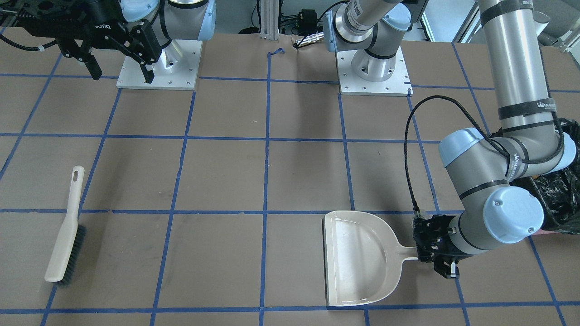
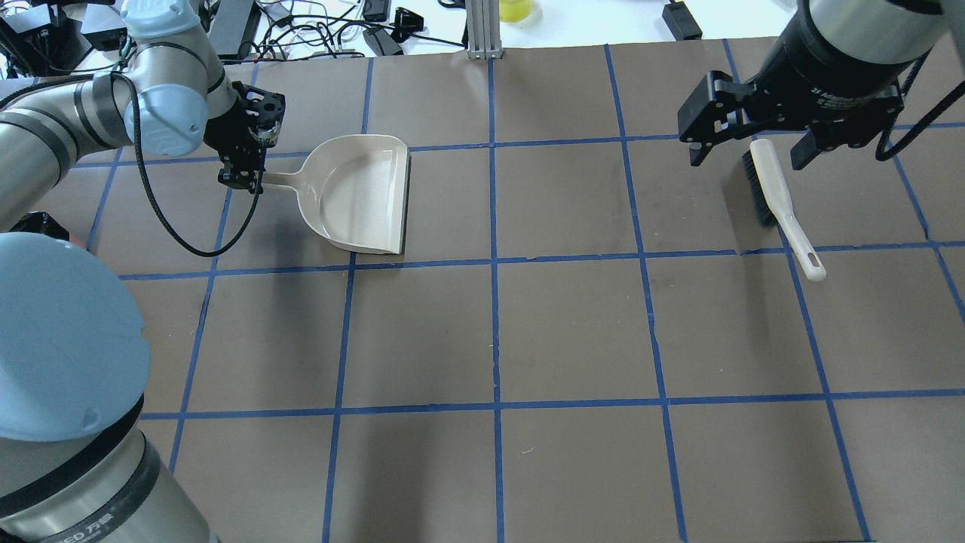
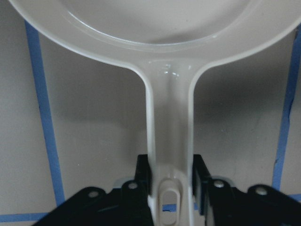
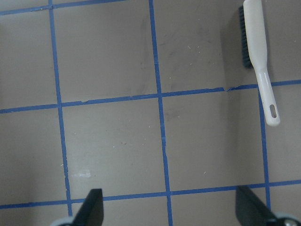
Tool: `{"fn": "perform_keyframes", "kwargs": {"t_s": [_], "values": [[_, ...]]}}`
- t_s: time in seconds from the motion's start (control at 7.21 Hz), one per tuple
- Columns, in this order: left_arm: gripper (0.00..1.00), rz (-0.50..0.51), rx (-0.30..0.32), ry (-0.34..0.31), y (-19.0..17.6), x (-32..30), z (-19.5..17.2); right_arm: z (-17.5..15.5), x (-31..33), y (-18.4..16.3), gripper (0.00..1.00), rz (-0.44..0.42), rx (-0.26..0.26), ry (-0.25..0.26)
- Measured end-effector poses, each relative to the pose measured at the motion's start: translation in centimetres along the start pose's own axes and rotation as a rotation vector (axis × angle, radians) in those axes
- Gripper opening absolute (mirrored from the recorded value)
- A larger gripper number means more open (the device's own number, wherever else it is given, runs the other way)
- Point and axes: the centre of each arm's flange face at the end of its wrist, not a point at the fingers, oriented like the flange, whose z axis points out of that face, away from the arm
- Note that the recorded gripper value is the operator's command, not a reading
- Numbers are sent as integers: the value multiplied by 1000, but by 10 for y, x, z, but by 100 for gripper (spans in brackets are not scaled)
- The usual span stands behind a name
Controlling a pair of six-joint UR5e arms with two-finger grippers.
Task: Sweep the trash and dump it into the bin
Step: 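Bring the empty dustpan back and lower it onto the table with left gripper, then open the left gripper and lift it off the dustpan handle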
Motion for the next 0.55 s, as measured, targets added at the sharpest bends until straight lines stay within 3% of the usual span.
{"fn": "perform_keyframes", "kwargs": {"t_s": [0.28, 0.55], "values": [[74, -20, 5, -12, 0, -2, -5, 0, 0, 0, 100, 0, 0, -1], [82, -138, 48, -50, -8, 2, -40, 0, 0, 0, 100, 0, -1, -1]]}}
